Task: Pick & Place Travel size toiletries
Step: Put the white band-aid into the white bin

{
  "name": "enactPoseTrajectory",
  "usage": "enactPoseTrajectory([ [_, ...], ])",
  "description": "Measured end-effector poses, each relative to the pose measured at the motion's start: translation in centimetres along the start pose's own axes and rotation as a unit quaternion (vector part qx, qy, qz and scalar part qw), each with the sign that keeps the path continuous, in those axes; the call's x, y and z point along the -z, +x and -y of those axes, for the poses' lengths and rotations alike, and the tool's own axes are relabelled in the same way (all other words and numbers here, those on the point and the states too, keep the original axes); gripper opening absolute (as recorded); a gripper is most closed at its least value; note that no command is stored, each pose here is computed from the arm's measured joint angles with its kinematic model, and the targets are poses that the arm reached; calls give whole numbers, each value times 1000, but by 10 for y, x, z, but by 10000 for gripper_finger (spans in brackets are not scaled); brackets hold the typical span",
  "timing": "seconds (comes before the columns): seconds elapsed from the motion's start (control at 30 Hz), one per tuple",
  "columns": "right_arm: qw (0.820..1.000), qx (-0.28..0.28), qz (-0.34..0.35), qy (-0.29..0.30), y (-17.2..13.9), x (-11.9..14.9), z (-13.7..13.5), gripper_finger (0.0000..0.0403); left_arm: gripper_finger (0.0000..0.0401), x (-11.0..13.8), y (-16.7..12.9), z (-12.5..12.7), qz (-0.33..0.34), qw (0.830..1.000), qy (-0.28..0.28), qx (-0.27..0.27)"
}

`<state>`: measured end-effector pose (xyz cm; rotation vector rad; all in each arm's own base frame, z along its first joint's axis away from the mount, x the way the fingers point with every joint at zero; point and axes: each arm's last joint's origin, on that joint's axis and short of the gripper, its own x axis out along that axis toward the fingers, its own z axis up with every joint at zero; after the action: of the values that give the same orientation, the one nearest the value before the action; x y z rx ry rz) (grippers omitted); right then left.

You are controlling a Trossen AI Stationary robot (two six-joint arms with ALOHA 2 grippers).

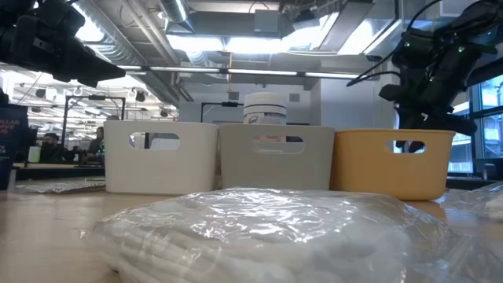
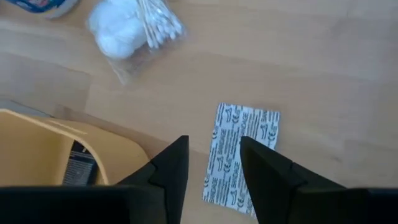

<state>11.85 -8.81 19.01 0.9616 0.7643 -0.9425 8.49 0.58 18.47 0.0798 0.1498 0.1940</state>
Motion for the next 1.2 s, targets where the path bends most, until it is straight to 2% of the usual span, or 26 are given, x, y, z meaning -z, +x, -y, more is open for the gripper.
enactPoseTrajectory([
  [0.2, 999, 25, -26, 18, 4, 6, -2, 145, 4, 0, 0, 0, 0, 1000, 0, 0],
  [0.4, 991, 107, -63, 53, -1, 10, 4, 143, 4, 0, 0, 0, 0, 1000, 0, -1],
  [0.47, 989, 115, -71, 59, 0, 12, 3, 144, 4, 0, 0, 0, 0, 1000, 0, 0],
  [0.6, 987, 124, -86, 63, 6, 16, -2, 150, 4, 0, 0, 0, 0, 1000, 0, -1],
  [0.9, 974, 185, -113, 59, 27, 19, -6, 168, 4, 0, 0, 0, 0, 1000, 0, 0],
  [1.2, 980, 163, -107, 32, 40, 14, -12, 203, 4, 0, 0, 0, 0, 1000, 0, 0],
])
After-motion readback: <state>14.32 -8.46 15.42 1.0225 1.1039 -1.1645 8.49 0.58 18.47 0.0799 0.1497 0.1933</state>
